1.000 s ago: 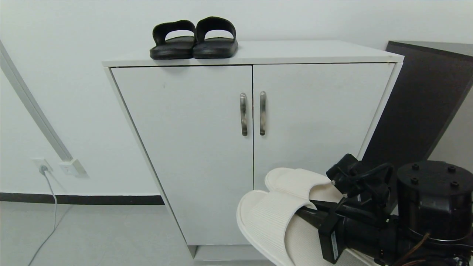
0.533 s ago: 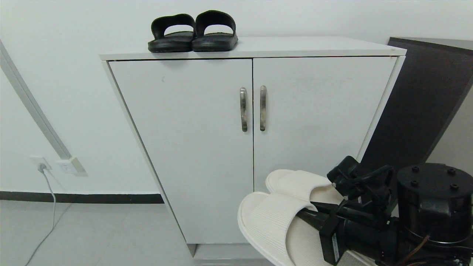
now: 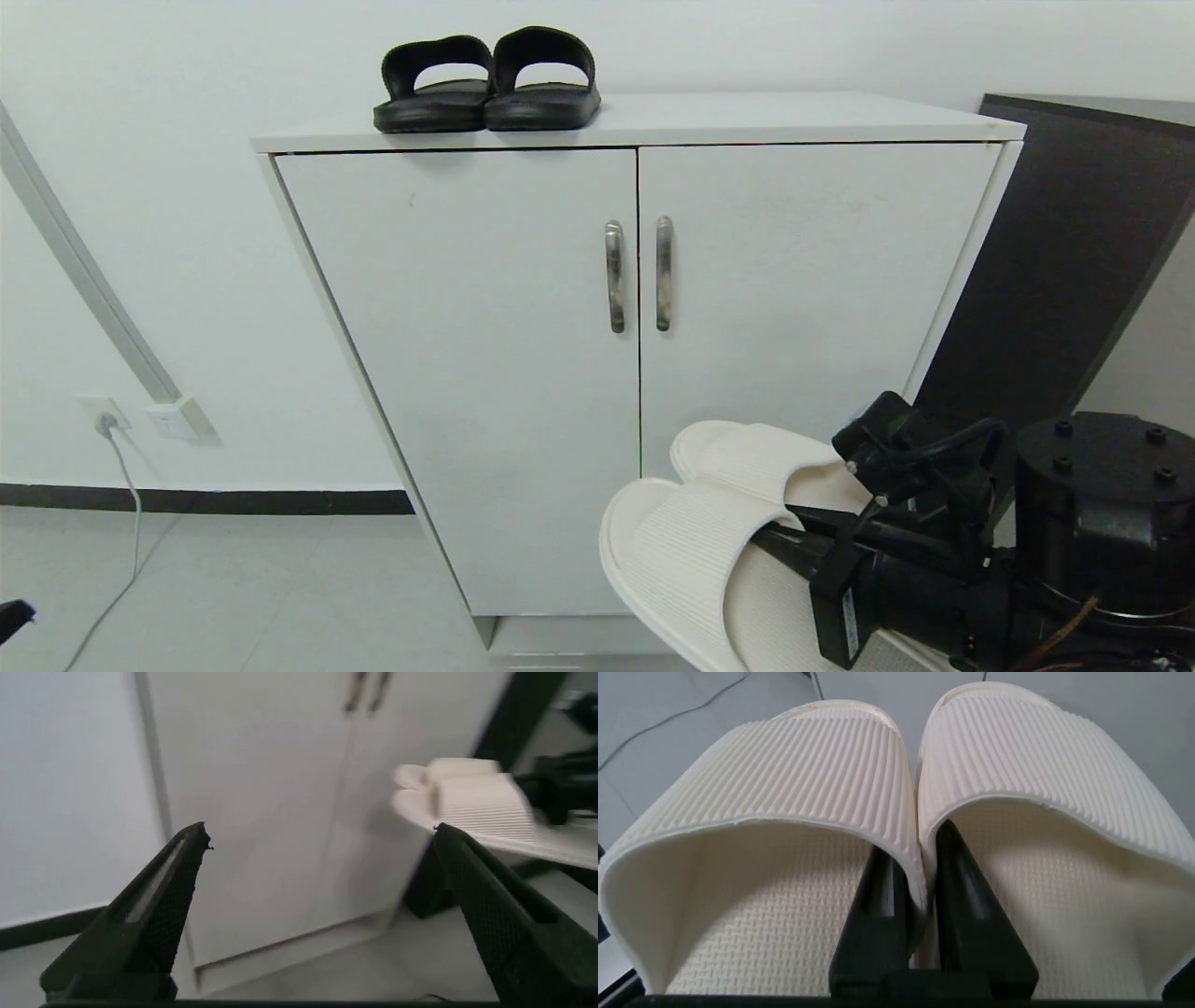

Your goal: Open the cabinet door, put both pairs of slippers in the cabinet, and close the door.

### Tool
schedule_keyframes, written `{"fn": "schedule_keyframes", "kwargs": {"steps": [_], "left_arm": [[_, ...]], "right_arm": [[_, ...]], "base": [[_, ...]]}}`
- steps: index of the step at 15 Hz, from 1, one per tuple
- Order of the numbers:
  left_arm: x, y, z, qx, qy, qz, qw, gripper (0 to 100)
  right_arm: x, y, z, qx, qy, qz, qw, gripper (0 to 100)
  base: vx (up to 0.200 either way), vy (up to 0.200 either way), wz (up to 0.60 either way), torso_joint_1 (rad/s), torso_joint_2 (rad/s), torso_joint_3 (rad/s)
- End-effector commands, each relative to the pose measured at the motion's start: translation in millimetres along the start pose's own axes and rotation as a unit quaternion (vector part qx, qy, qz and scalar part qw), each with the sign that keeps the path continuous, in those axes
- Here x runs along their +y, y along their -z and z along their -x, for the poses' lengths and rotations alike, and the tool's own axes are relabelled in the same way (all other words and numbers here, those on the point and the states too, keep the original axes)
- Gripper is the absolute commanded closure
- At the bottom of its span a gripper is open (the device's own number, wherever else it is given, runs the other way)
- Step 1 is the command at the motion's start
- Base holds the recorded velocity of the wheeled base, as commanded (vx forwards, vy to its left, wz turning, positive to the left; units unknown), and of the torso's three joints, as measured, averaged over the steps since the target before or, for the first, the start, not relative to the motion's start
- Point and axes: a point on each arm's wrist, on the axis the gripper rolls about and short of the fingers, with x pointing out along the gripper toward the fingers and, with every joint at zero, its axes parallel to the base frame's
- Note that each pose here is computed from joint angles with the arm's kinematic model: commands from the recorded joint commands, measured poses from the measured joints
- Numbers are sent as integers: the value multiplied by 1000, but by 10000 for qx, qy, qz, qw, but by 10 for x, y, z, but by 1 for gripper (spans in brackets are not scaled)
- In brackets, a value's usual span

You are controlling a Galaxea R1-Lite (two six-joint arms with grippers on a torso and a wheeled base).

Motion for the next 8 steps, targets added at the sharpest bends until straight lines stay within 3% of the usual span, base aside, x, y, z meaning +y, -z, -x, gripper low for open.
{"fn": "schedule_keyframes", "kwargs": {"steps": [1,3,5,7,8], "left_arm": [[109,-181,-357,532,446,236,9973,0],[129,-303,-547,686,866,281,9935,0],[71,-385,-800,905,1498,282,9842,0],[-79,-467,-1103,1174,1734,246,9775,0],[-176,-528,-1263,1143,1805,189,9767,0]], "right_arm": [[2,-4,-3,-16,-6,-3,10000,100],[4,-2,-11,-7,-44,-10,10000,100],[2,12,-9,25,-81,-9,10000,100],[6,24,-11,49,-95,-4,9999,100],[6,27,-14,56,-95,-4,9999,100]], "base": [[0,0,0,0,0,0],[0,0,0,1,28,-1],[0,0,0,0,0,0],[0,0,0,0,0,0],[0,0,0,0,0,0]]}}
